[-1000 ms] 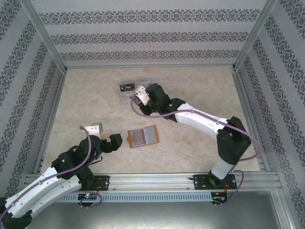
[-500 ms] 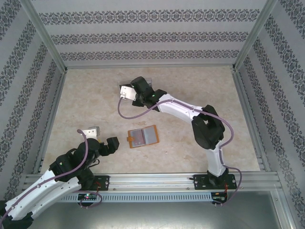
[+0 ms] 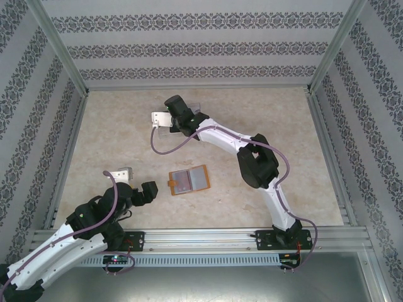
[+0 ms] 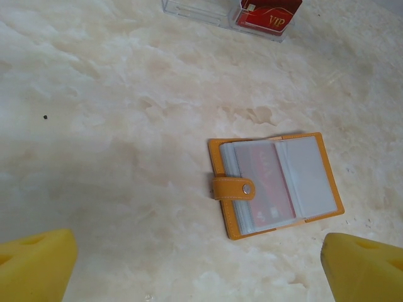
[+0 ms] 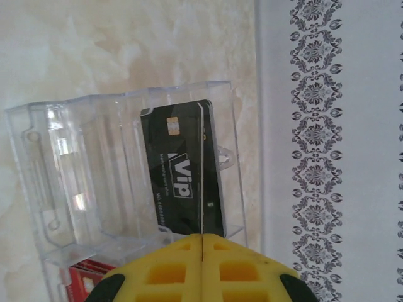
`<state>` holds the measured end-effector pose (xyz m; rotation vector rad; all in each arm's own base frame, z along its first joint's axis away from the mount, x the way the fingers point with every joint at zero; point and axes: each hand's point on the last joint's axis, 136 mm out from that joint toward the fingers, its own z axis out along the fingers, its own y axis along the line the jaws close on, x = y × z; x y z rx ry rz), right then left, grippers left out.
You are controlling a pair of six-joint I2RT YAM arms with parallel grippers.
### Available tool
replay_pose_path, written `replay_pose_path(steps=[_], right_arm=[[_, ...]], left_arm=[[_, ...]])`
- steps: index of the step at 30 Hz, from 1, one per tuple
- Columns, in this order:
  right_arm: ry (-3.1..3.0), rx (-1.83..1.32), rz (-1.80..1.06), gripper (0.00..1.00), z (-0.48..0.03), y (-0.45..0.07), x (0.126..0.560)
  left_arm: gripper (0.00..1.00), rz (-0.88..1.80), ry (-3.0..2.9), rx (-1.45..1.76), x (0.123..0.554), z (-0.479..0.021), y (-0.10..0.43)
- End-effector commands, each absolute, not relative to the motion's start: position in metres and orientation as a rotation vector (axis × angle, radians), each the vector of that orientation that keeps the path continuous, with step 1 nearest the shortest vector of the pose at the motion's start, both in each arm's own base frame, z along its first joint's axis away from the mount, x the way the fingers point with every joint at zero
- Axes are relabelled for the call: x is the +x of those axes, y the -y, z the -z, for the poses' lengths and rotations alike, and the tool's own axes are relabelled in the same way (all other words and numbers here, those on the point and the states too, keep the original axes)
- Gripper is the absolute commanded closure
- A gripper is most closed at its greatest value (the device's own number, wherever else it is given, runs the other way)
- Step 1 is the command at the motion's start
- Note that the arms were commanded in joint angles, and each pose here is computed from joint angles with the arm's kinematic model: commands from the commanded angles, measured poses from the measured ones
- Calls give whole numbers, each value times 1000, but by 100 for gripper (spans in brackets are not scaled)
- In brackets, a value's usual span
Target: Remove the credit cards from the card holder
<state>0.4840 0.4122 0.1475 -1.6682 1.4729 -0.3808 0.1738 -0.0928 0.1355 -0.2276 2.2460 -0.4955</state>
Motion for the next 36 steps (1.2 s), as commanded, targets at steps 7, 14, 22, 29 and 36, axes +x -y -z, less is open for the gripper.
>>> replay_pose_path(steps=[7,14,22,29,36], right_arm=[[-1472,-1700,423,100,-131,-411,501],[-1491,-1695,432,100,-121,-411,504],[-1514,-1599,484,85,-124,-412,522],[-1531,-1437,540,80,-148,-406,540],[-1573,-1341,497,71,-166,-401,541]], left_arm=[[0,440,-2268,-250,172,-127,84],[0,435,-2268,-248,172,-127,83],[0,435,-2269,-250,172,-126,83],[0,436,-2268,-242,172,-126,84],[0,444,-2271,-238,172,-126,85]])
